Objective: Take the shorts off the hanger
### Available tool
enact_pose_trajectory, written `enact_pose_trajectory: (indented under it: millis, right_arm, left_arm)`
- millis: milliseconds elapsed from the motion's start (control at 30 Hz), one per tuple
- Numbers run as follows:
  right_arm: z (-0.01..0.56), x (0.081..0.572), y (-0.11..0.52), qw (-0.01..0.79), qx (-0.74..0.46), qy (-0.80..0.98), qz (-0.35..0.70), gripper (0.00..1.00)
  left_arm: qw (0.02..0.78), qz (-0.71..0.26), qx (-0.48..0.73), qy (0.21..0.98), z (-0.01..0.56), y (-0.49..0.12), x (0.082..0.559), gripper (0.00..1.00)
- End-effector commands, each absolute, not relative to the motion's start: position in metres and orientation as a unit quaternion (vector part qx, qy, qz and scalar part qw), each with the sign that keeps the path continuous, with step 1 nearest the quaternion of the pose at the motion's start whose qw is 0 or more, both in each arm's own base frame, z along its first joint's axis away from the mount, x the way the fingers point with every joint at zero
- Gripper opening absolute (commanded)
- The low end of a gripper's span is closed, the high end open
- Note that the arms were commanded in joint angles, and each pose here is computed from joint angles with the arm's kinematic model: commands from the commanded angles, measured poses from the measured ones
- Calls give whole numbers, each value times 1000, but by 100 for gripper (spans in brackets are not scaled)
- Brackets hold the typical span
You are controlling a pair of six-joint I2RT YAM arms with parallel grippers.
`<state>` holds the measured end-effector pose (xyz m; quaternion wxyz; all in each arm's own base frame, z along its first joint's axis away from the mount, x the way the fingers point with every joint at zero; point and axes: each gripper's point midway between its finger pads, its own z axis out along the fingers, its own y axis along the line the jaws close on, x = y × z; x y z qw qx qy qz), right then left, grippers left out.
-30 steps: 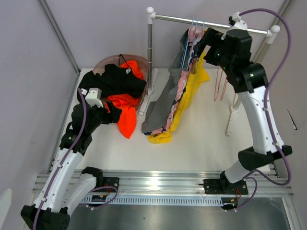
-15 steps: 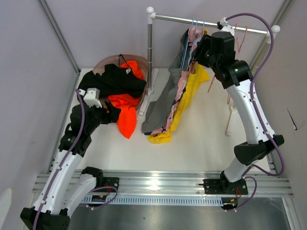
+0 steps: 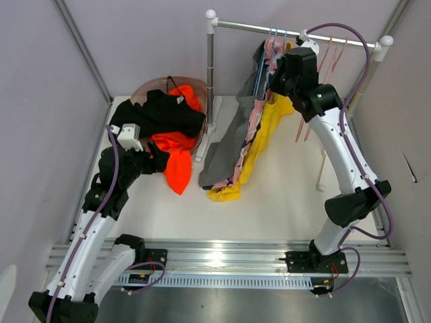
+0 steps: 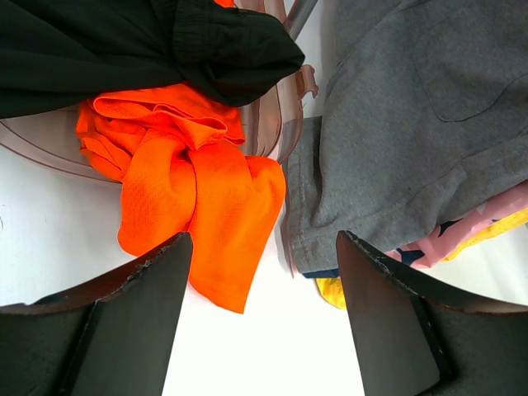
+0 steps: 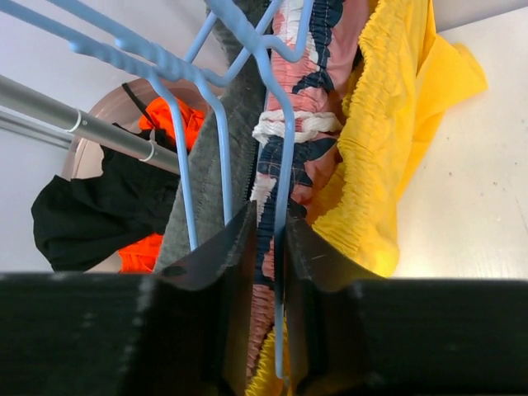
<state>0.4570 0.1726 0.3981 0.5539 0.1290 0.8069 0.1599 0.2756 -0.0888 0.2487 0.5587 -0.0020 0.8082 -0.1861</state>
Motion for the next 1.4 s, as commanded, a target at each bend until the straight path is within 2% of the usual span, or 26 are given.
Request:
enact_pose_trajectory:
  millis: [0, 100, 267, 400, 600, 900, 933, 1000, 1067, 1200, 1367]
  right_arm:
    - [410, 463, 174, 574, 139, 790, 166, 16]
    - [409, 463, 172, 573, 139, 791, 159, 0]
    - [437, 453, 159, 598, 139, 776, 144, 0]
    - [473, 432, 135, 622, 148, 760, 115, 0]
    - [513, 390, 112, 651, 159, 732, 125, 0]
    - [494, 334, 121, 634, 178, 726, 195, 0]
    - [488, 330, 122, 629, 178, 731, 196, 0]
    - [482, 324, 128, 623, 176, 735, 203, 0]
    - [477, 320, 130, 617, 174, 739, 207, 0]
    - [474, 312, 130, 613, 171, 742, 211, 0]
    - [473, 307, 127, 614, 172, 741, 212, 0]
  left_arm:
    - [575, -198, -2, 794, 261, -92, 276, 76]
    - [574, -197, -1, 795, 260, -92, 276, 76]
    - [575, -208, 20, 791, 264, -99, 274, 77]
    - [592, -238, 69, 767, 279, -118, 266, 85]
    - [578, -332, 201, 718, 306, -190, 233, 92]
    - [570, -442, 313, 619, 361, -299, 179, 97]
    - [581, -464, 323, 585, 384, -314, 167, 96]
    - [568, -467, 341, 586, 374, -341, 164, 96]
    - [572, -485, 347, 562, 393, -358, 161, 97]
    - [555, -501, 367, 553, 395, -398, 161, 97]
    - [538, -512, 385, 548, 389, -428, 153, 97]
